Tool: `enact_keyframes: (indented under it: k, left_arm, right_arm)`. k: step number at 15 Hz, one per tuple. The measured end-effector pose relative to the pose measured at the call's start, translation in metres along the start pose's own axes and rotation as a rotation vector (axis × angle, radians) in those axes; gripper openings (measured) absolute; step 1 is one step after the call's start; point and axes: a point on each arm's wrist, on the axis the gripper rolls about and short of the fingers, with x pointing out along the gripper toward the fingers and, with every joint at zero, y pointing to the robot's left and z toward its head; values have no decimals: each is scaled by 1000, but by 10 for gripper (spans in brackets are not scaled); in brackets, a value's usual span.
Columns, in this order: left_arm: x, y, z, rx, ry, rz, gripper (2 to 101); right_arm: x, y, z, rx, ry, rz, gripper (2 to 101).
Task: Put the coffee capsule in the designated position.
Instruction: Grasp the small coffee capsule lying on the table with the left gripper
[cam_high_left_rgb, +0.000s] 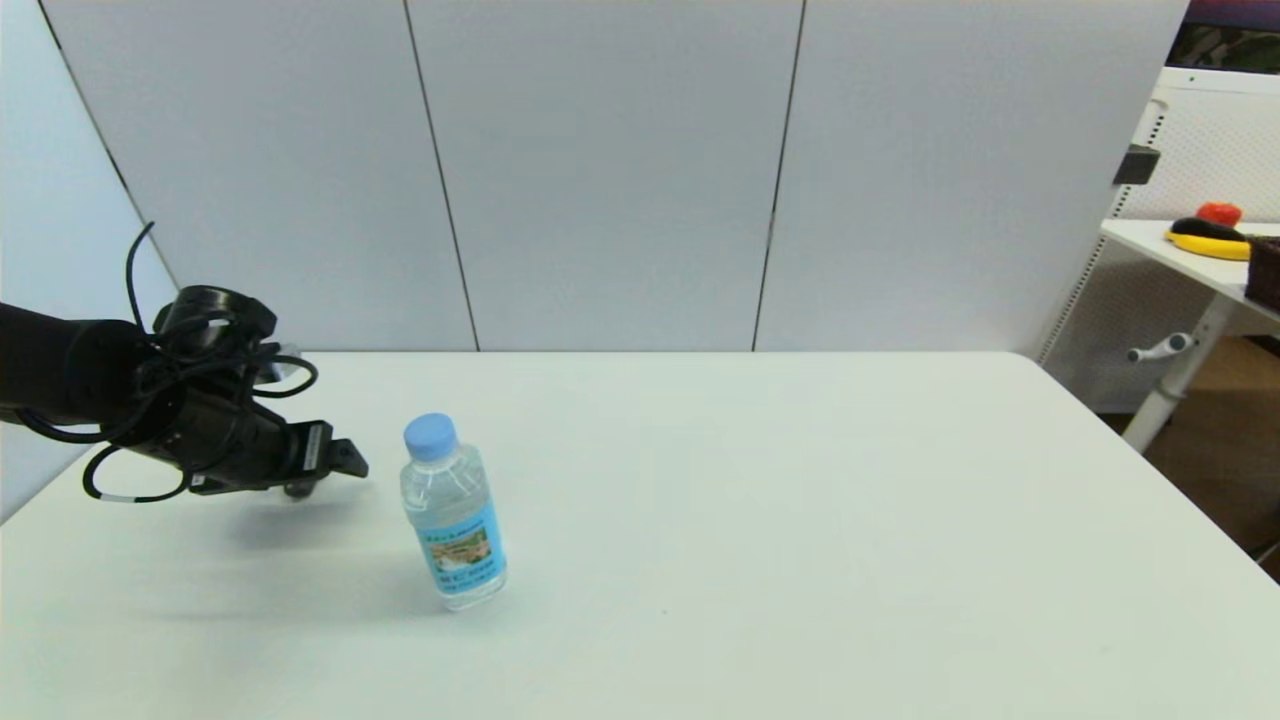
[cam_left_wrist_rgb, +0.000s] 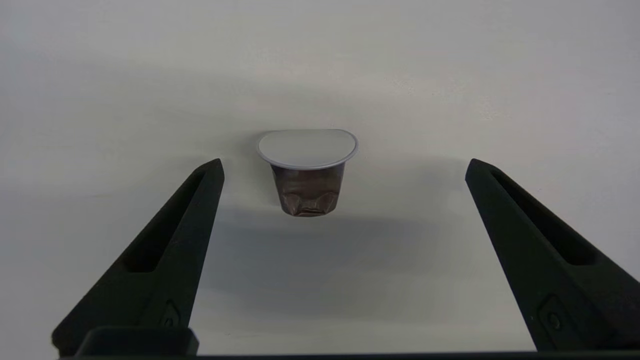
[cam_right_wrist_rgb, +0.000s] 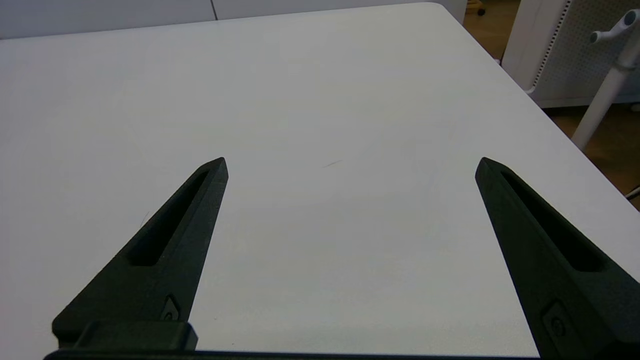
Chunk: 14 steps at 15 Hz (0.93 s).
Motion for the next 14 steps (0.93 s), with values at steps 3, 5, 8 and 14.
enact_keyframes:
  k: [3, 5, 8, 14]
  left_arm:
    - [2, 0, -1, 0, 9, 1, 979]
    - [2, 0, -1, 1, 12, 2, 979]
    - [1, 0, 1, 9, 7, 5, 979]
    - [2, 0, 1, 15, 10, 7, 979]
  right_arm:
    - [0, 0, 0, 0, 0, 0, 980]
    - [0, 0, 0, 0, 0, 0, 980]
    - [0, 0, 0, 1, 0, 0, 980]
    - [0, 0, 0, 0, 0, 0, 980]
